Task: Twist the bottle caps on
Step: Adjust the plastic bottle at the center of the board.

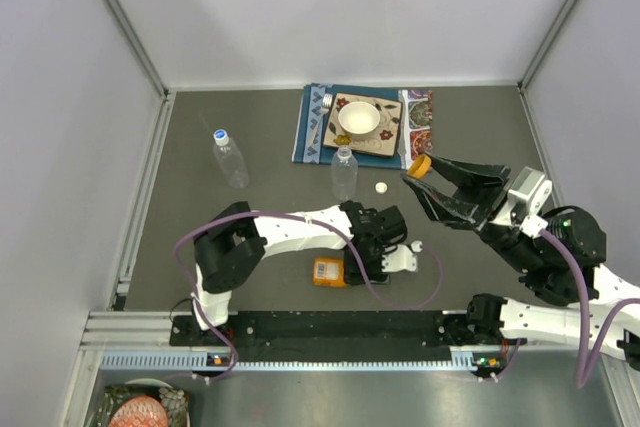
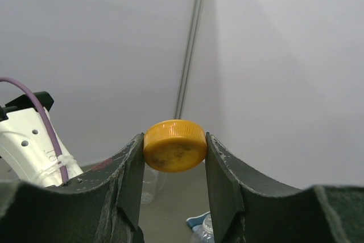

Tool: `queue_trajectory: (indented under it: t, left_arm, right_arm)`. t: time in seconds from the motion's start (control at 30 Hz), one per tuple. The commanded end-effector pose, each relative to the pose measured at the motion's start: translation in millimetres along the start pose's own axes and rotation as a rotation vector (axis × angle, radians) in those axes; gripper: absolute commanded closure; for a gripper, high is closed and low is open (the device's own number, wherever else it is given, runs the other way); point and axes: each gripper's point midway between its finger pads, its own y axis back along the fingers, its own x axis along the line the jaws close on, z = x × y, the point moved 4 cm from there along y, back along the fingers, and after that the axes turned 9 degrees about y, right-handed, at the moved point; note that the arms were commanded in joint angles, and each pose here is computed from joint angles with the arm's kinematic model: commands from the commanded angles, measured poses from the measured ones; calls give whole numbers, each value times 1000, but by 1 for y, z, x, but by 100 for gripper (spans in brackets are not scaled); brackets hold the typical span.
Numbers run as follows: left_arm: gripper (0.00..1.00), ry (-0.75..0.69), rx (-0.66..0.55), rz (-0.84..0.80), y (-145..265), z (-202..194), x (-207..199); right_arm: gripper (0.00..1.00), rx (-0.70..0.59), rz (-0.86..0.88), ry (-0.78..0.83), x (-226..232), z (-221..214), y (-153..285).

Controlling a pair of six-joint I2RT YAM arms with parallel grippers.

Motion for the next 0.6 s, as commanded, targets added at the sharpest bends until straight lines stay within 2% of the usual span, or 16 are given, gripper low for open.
queue_trajectory:
  t: [0.0, 0.1, 0.17, 0.23, 0.27, 0.33, 0.47, 0.57]
  left_arm:
    - [36, -9, -117, 27, 24, 17, -3]
    - [33, -8, -147, 41, 36, 21, -3]
    - [27, -8, -162, 39, 42, 22, -5]
    - [15, -2, -183, 49, 53, 24, -6]
    - [13, -2, -188, 52, 57, 24, -6]
    - [2, 2, -213, 61, 71, 24, -9]
    - [2, 16, -239, 77, 99, 13, -15]
    - [2, 23, -227, 87, 100, -8, -20]
  right_arm:
    - [64, -39, -29, -41, -10, 20, -2]
    - [64, -38, -30, -47, -10, 21, -2]
    - [64, -35, -27, -50, -9, 20, -2]
    - [65, -29, -29, -47, -9, 18, -2]
    - [64, -26, -29, -48, -9, 18, -3]
    - [64, -22, -29, -50, -8, 17, -3]
    - [64, -17, -27, -49, -8, 17, -4]
    - [64, -14, -26, -52, -8, 16, -4]
